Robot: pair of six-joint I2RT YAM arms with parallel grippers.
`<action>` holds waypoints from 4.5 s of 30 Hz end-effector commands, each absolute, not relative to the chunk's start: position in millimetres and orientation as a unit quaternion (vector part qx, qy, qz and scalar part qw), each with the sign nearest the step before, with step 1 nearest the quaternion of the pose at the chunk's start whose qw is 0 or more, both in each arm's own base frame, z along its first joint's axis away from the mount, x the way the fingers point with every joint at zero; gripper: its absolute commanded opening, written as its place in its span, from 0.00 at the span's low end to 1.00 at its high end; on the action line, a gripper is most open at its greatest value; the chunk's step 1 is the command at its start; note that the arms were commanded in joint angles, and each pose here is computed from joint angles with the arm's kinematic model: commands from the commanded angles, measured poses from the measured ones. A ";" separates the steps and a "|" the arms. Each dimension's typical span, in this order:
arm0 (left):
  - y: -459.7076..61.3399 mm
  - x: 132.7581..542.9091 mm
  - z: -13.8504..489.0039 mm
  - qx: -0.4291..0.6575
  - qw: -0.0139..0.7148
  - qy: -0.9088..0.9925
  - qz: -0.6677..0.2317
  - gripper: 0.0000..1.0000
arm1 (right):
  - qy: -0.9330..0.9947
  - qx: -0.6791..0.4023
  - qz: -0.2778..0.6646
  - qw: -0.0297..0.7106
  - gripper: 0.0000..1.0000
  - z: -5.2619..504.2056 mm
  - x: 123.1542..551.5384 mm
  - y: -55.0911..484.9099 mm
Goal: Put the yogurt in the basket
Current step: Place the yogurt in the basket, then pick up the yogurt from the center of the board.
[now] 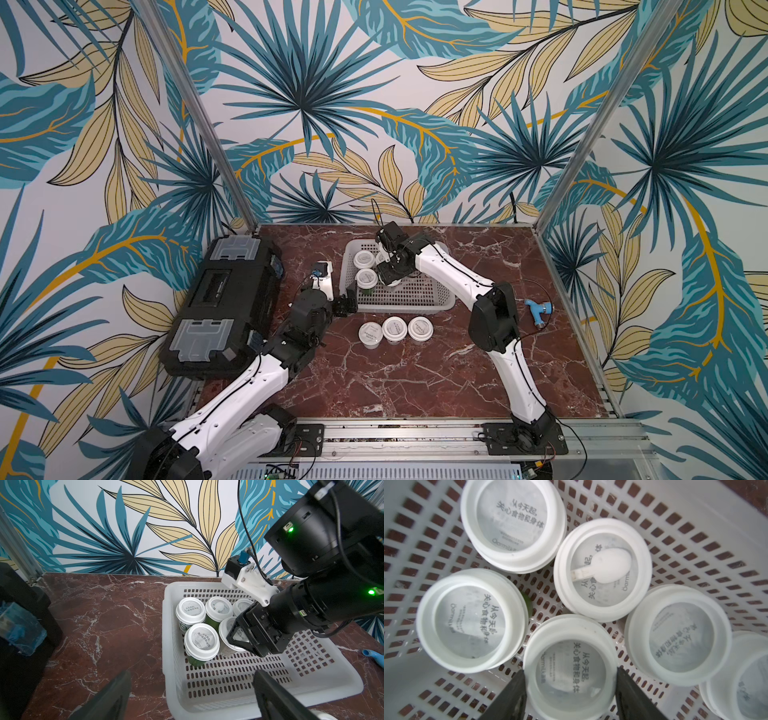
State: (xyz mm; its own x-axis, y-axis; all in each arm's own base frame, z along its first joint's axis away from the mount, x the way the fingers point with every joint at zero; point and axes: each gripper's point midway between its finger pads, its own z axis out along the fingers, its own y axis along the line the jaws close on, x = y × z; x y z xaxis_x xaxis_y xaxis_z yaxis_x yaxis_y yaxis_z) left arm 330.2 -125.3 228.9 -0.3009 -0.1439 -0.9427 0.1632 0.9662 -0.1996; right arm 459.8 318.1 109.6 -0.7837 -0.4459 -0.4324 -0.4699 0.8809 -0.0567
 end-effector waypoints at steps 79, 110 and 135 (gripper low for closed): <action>-124.6 335.2 242.0 0.010 0.605 0.786 -0.124 0.96 | 0.952 -0.166 0.085 0.243 0.90 160.6 266.7 188.2; -127.4 339.9 237.8 0.011 0.594 0.795 -0.121 0.93 | 0.952 -0.187 0.071 0.232 0.85 107.1 274.7 218.3; -127.3 339.4 238.1 0.011 0.595 0.795 -0.122 0.93 | 0.949 -0.199 0.071 0.233 0.84 100.3 282.0 239.8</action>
State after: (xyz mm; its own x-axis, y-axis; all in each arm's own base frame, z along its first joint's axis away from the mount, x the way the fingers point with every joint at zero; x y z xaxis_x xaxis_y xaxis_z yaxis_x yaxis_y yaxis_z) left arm 334.5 -127.2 214.4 -0.3387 -0.1046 -0.9350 0.1604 0.9728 -0.1669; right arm 279.9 237.1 101.2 -0.8128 -0.3455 -0.4690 -0.4147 0.9086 0.0495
